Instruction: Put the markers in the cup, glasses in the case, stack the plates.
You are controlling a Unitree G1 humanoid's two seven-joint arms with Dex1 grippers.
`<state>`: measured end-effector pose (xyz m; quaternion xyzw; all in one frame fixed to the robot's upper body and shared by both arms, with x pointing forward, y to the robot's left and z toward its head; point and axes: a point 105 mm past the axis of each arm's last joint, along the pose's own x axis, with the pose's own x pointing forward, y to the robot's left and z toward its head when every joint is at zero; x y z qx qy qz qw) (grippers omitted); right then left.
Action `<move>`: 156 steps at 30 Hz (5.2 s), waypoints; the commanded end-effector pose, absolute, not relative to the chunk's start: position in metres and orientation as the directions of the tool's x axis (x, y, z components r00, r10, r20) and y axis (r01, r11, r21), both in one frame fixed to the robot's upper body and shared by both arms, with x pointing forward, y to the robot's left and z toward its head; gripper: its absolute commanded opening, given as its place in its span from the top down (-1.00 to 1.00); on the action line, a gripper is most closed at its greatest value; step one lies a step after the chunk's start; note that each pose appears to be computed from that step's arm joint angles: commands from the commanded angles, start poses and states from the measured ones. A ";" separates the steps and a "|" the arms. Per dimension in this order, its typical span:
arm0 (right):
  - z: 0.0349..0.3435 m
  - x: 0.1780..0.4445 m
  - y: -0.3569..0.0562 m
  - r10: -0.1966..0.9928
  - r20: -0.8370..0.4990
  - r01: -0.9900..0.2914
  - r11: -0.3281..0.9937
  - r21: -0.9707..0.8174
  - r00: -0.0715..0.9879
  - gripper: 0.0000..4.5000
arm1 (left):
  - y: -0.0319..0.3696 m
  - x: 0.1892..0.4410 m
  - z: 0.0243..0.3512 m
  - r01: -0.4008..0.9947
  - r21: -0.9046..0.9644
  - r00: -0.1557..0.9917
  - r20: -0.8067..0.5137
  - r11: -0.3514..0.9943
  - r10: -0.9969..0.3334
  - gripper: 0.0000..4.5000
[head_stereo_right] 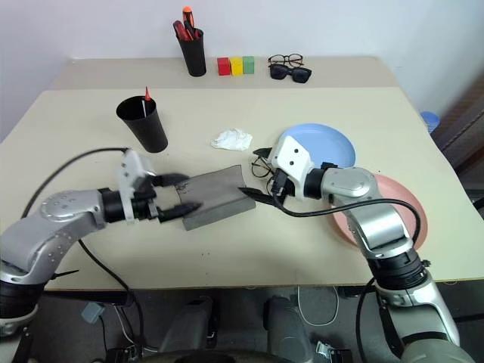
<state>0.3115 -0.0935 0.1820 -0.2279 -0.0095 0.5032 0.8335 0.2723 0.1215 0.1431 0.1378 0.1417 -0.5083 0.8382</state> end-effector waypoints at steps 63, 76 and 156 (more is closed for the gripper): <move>0.144 0.363 -0.112 0.459 -0.464 -0.604 0.762 -0.233 0.757 -0.43 | 0.199 0.269 0.158 0.736 0.301 0.675 -0.265 0.606 -0.688 -0.26; 0.141 0.366 -0.110 0.447 -0.468 -0.597 0.765 -0.242 0.762 0.97 | 0.188 0.267 0.158 0.756 0.295 0.651 -0.235 0.585 -0.722 -0.26; 0.167 0.325 0.007 0.812 -0.578 -0.911 -0.294 -0.289 -0.079 0.99 | 0.249 0.272 0.154 0.587 0.330 0.810 -0.228 0.739 -0.541 -0.26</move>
